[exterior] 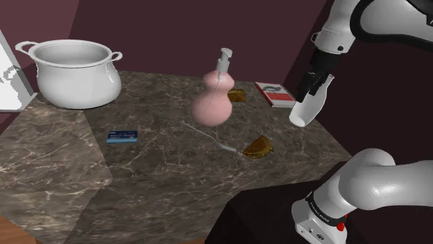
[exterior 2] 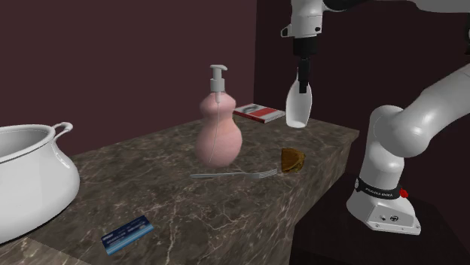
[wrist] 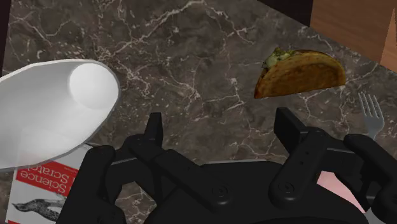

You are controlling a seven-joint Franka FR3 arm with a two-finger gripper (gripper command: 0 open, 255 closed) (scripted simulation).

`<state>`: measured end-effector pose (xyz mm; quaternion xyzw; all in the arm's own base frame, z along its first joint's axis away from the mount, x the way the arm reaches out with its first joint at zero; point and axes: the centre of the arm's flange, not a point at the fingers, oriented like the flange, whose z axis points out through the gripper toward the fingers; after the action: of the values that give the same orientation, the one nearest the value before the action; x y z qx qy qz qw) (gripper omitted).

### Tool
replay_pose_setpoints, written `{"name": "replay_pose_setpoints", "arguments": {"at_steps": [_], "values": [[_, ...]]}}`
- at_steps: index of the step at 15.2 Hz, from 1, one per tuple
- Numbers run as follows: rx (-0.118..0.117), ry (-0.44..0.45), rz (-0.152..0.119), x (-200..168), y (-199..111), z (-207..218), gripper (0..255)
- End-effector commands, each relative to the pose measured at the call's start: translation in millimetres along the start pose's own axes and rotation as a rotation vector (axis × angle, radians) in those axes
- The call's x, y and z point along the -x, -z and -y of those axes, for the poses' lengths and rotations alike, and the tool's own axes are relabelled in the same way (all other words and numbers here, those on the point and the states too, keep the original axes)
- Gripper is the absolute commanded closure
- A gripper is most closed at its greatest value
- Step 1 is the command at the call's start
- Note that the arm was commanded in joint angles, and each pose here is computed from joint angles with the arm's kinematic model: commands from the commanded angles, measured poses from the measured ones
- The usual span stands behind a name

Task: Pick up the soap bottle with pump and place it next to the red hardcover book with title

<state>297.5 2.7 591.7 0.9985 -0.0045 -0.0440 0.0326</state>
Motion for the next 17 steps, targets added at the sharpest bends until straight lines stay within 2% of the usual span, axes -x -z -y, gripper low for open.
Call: {"name": "replay_pose_setpoints", "arguments": {"at_steps": [1, 17], "values": [[0.000, 0.000, 0.000, 0.0, 0.0, 0.0, 0], [-0.015, 0.070, -0.046, -128.7, 83.2, 136.0, 0]]}}
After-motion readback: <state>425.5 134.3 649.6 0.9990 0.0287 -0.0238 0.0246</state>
